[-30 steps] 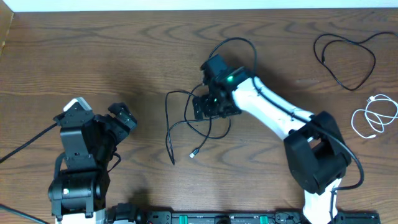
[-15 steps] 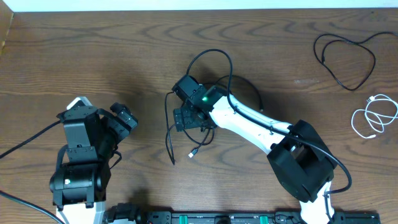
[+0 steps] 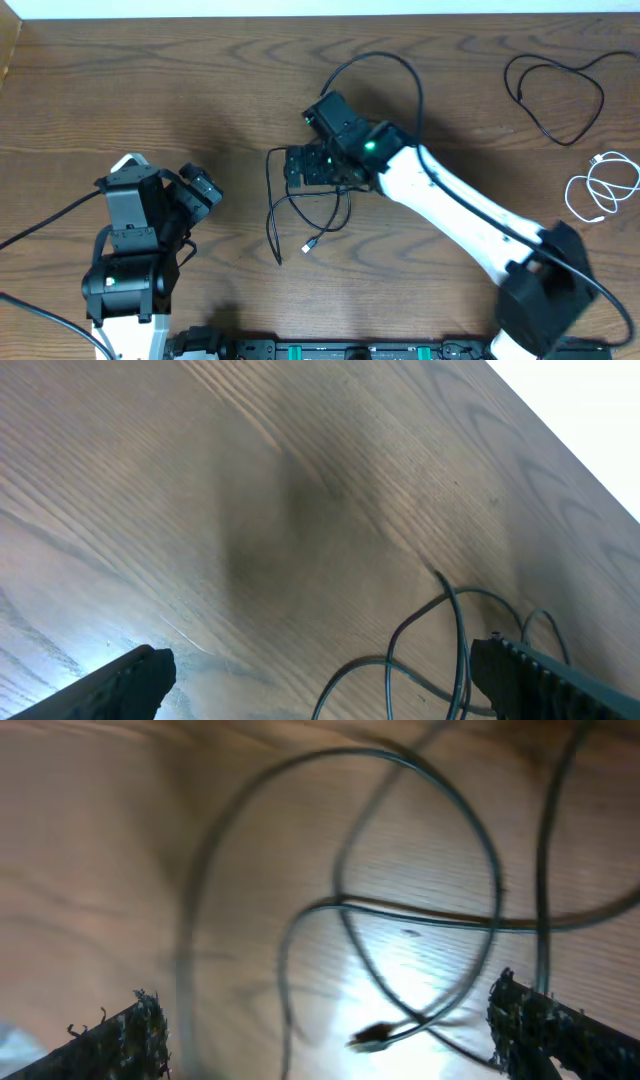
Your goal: Untangle cables
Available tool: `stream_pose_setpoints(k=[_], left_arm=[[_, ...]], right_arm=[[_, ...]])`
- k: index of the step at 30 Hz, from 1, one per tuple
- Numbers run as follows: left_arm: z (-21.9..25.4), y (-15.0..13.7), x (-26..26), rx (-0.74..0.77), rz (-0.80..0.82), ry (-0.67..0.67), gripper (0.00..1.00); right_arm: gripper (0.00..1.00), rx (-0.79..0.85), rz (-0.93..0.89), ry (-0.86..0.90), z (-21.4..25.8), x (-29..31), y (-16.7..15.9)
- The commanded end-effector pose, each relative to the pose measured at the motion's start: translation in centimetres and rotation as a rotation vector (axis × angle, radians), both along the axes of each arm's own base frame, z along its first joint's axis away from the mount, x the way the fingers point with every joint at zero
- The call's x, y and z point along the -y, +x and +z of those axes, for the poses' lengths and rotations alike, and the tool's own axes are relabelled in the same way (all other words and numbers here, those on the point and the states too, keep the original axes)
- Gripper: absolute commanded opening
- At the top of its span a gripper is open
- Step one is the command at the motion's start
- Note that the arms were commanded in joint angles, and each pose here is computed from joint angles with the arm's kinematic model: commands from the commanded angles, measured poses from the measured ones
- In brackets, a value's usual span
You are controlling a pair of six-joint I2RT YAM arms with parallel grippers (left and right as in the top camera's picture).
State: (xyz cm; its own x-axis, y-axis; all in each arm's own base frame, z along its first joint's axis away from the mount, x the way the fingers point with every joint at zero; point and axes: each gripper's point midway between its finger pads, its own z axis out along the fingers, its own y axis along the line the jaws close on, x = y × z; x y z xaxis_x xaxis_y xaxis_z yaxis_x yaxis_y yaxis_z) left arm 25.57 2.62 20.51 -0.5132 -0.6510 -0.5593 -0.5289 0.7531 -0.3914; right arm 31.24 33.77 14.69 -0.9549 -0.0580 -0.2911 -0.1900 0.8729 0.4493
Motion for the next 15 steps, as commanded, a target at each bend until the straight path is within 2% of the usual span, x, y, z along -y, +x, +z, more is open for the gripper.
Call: stream_pose_setpoints(k=[1,5,10,15], left_arm=[[0.4,0.1,-0.5,0.001,0.005,0.027,1.0],[0.1,0.3,-0.5,-0.012,0.005,0.026,1.0],[-0.3,0.4,-0.5,-0.025,0.005,0.025,1.0],[-0.6,0.5,-0.5,-0.038,0.004,0.024,1.0]], right_arm=[[0.99,-0.009,0.071,0.02,0.2,-1.0,-1.2],[0.99,-0.02,0.11,-0.024,-2.0,-2.3,-2.3],[0.99,0.049,0.116,-0.088,-2.8,-3.4,-2.8],[0.99,0.143,0.084,-0.231,-3.8,-2.5,-2.7]])
